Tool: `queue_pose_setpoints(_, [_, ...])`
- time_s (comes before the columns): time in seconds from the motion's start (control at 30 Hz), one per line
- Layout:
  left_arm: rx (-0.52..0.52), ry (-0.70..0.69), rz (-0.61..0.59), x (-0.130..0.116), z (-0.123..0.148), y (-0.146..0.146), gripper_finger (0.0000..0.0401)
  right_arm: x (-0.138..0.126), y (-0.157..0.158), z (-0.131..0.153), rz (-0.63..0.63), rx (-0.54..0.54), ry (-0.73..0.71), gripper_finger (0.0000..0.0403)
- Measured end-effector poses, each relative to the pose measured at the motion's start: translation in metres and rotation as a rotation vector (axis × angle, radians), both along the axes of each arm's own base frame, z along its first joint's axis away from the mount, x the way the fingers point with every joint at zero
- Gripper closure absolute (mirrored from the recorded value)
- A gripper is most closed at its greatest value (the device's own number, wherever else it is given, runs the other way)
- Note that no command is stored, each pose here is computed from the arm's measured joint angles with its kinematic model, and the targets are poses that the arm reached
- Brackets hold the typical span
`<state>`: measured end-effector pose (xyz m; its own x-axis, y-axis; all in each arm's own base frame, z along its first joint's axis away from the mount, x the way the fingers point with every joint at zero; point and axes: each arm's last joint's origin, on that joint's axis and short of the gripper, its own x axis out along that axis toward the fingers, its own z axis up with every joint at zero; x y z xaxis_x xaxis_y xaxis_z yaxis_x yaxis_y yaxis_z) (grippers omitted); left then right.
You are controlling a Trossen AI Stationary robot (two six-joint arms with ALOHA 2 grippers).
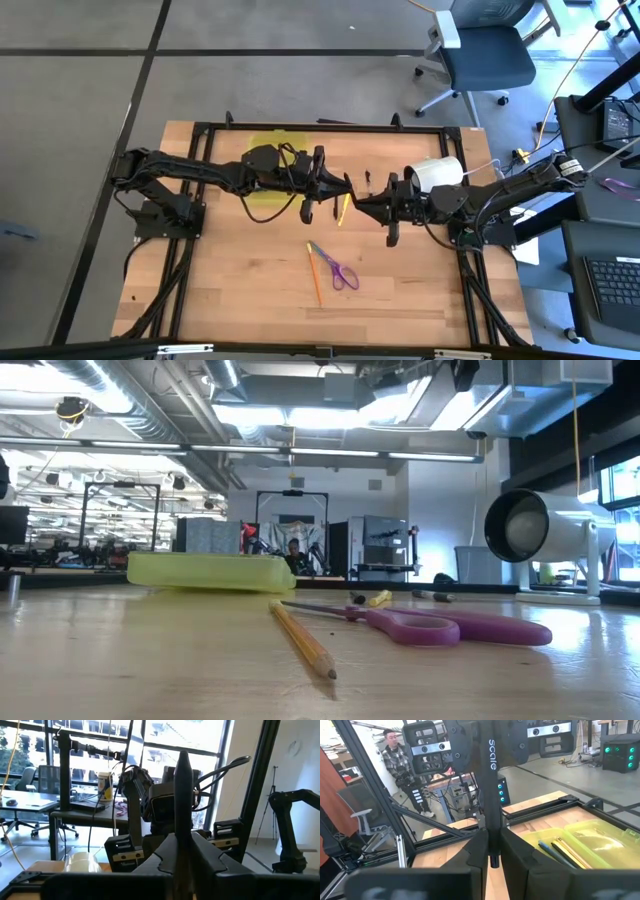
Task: Pick & place school supplies into a supply box
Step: Put the black pen into the yellow supply box
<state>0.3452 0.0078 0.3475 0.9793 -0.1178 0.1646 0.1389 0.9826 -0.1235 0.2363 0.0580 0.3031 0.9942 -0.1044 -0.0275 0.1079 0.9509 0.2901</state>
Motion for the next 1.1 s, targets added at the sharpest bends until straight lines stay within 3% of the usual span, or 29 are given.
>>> queue_pose_setpoints(0.27, [0.005, -0.002, -0.002, 0.000, 0.000, 0.000, 0.0382, -0.001, 0.000, 0.000, -0.001, -0.006, 0.001, 0.0343])
queue_pose_setpoints(0.6, [0.011, 0.027, 0.000, 0.000, -0.002, 0.002, 0.0382, -0.007, -0.002, -0.005, 0.001, -0.043, 0.088, 0.0235])
queue_pose_setpoints(0.67, [0.011, 0.089, 0.006, -0.003, -0.005, 0.005, 0.0382, -0.010, -0.003, -0.009, 0.000, -0.056, 0.143, 0.0219])
queue_pose_setpoints(0.83, [0.014, 0.301, 0.092, -0.021, -0.010, 0.021, 0.0381, -0.015, -0.006, -0.023, -0.082, 0.025, 0.273, 0.0204])
queue_pose_setpoints(1.1, [0.000, 0.804, 0.336, -0.065, -0.037, 0.051, 0.0381, -0.022, -0.021, -0.042, -0.288, 0.188, 0.426, 0.0203])
